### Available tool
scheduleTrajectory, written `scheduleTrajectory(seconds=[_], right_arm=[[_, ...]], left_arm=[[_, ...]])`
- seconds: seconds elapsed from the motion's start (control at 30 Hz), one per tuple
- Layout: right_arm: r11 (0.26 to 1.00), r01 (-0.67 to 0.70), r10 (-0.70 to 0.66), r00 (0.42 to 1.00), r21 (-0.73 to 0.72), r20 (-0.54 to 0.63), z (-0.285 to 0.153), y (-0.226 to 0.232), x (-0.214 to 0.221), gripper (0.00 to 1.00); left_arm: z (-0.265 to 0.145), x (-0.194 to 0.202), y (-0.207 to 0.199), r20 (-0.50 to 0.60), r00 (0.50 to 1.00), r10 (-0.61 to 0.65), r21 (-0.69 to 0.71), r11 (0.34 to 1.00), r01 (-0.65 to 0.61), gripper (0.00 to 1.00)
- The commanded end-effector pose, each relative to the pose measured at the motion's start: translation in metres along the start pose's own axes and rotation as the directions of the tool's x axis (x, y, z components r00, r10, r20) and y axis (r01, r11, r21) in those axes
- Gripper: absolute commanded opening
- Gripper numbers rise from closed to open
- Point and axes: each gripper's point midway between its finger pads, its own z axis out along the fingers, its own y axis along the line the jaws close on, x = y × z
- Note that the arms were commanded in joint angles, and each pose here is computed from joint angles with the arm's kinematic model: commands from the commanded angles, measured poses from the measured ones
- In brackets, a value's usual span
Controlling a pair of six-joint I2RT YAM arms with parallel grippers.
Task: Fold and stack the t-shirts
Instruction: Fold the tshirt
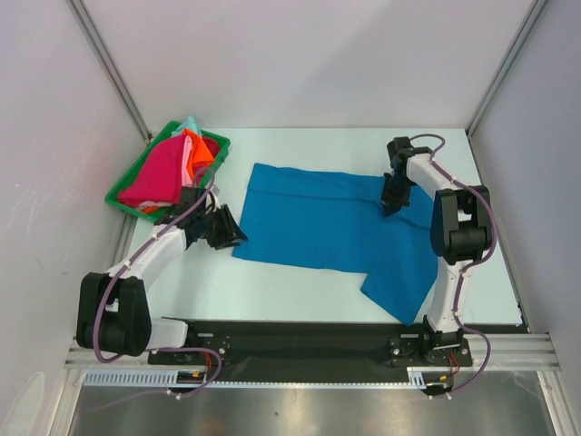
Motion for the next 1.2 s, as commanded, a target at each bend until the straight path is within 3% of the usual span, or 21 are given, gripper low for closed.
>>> scheduleTrajectory(seconds=[0.0,0.13,0.17,0.23,0.27,0.37,0.43,0.57,0.67,0.9,1.17], right_arm=[[0.998,-0.013,0.015,0.999,-0.061,0.033,-0.032,0.016,-0.002,0.0],[0.989,-0.05,0.049,0.999,-0.139,-0.008,-0.031,0.029,0.007,0.04],[0.983,-0.071,0.068,0.997,-0.17,-0.024,-0.032,0.032,0.011,0.14],[0.946,-0.132,0.127,0.991,-0.295,-0.037,-0.041,0.044,0.006,0.22],[0.935,-0.154,0.155,0.988,-0.32,-0.024,-0.047,0.043,0.001,0.35],[0.881,-0.235,0.275,0.961,-0.411,0.038,-0.068,0.019,-0.02,0.43],[0.851,-0.328,0.392,0.917,-0.411,0.079,-0.074,-0.027,-0.036,0.43],[0.819,-0.411,0.5,0.854,-0.399,0.146,-0.072,-0.087,-0.053,0.43],[0.797,-0.469,0.544,0.831,-0.38,0.117,-0.059,-0.112,-0.052,0.4],[0.761,-0.555,0.605,0.794,-0.337,0.059,-0.04,-0.146,-0.033,0.41],[0.767,-0.556,0.582,0.813,-0.319,-0.017,-0.011,-0.144,-0.013,0.45]], left_arm=[[-0.004,-0.021,-0.015,0.054,0.998,0.022,0.048,0.999,-0.024,0.38],[-0.001,-0.028,-0.019,0.063,0.998,0.026,0.064,0.998,-0.03,0.39],[-0.001,-0.032,-0.024,0.07,0.997,0.029,0.082,0.996,-0.035,0.39],[-0.002,-0.043,-0.032,0.094,0.995,0.036,0.099,0.994,-0.045,0.38],[0.001,-0.049,-0.035,0.101,0.994,0.037,0.108,0.993,-0.048,0.39],[0.007,-0.07,-0.048,0.119,0.992,0.04,0.14,0.989,-0.057,0.39],[0.009,-0.087,-0.065,0.146,0.988,0.041,0.194,0.978,-0.069,0.4],[0.032,-0.108,-0.079,0.14,0.99,0.031,0.253,0.965,-0.066,0.43],[0.039,-0.13,-0.094,0.16,0.987,0.021,0.295,0.953,-0.068,0.43],[0.071,-0.17,-0.109,0.157,0.988,0.001,0.338,0.939,-0.055,0.42],[0.094,-0.178,-0.112,0.122,0.992,-0.041,0.375,0.927,-0.008,0.42]])
